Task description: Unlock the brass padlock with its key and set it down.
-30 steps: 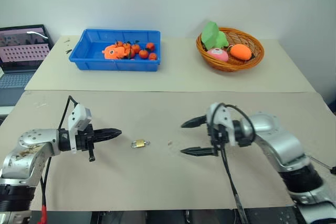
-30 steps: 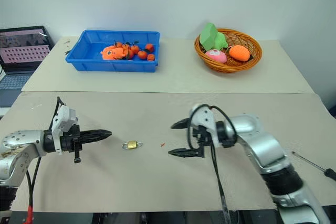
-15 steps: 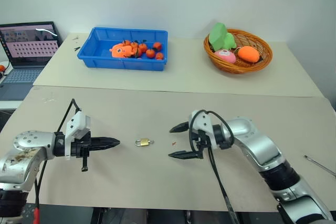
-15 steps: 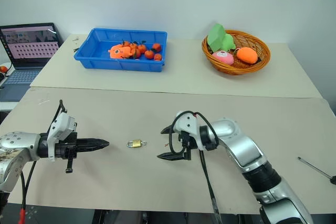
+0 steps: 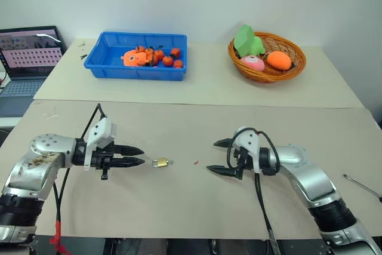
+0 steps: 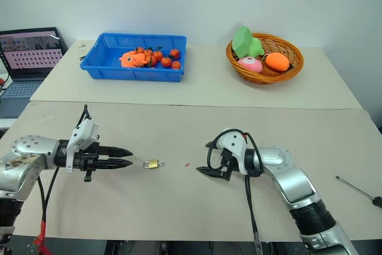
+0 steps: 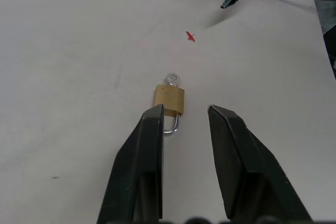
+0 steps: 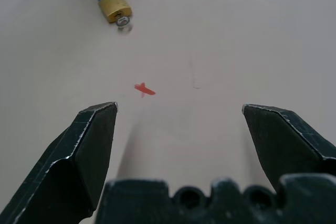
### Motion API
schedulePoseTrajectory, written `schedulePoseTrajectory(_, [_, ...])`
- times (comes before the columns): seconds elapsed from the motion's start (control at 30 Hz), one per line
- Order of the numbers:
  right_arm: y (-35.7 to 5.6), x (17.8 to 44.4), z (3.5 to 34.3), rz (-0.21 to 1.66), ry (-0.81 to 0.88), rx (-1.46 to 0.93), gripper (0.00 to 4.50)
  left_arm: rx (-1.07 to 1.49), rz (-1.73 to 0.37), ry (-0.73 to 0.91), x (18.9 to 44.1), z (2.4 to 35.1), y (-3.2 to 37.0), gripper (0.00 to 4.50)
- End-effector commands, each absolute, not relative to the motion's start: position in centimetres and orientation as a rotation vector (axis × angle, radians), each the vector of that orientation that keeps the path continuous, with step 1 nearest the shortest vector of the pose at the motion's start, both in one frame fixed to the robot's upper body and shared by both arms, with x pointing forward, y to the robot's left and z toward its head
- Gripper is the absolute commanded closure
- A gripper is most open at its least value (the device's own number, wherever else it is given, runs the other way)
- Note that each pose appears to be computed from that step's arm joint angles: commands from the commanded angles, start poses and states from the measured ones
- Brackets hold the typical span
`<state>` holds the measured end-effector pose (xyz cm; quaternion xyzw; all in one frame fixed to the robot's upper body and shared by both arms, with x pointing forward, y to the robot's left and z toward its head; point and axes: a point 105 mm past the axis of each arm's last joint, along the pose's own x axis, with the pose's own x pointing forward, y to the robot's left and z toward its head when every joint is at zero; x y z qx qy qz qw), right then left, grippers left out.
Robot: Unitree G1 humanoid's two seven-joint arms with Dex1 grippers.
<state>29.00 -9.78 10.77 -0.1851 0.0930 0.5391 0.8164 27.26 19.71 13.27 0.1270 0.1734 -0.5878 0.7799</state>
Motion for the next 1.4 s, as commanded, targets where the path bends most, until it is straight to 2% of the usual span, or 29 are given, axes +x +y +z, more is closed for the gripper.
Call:
schedulePoseTrajectory(0.03, [-10.0, 29.2, 12.0, 1.109, 0.149, -0.403, 0.0, 0.297, -1.287, 0.356, 27.4, 13.7, 19.4, 1.68])
schedulePoseTrajectory(0.13, [-10.2, 29.3, 11.9, 1.087, 0.151, -0.398, 0.0, 0.326, -1.316, 0.361, 27.1, 13.0, 18.9, 0.55])
schedulePoseTrajectory(0.2, [-10.3, 29.3, 11.8, 1.077, 0.153, -0.398, 0.0, 0.341, -1.328, 0.36, 27.1, 12.6, 18.4, 0.09])
schedulePoseTrajectory(0.53, [-10.3, 28.7, 12.5, 1.073, 0.139, -0.39, 0.0, 0.39, -1.327, 0.343, 27.6, 9.6, 16.8, 0.09])
schedulePoseTrajectory(0.73, [-8.7, 27.2, 14.7, 1.156, 0.067, -0.385, 0.0, 0.366, -1.298, 0.331, 28.2, 9.0, 16.5, 0.09])
schedulePoseTrajectory(1.4, [-8.2, 27.5, 14.7, 1.145, 0.071, -0.398, 0.0, 0.369, -1.316, 0.312, 29.0, 8.0, 15.3, 0.09])
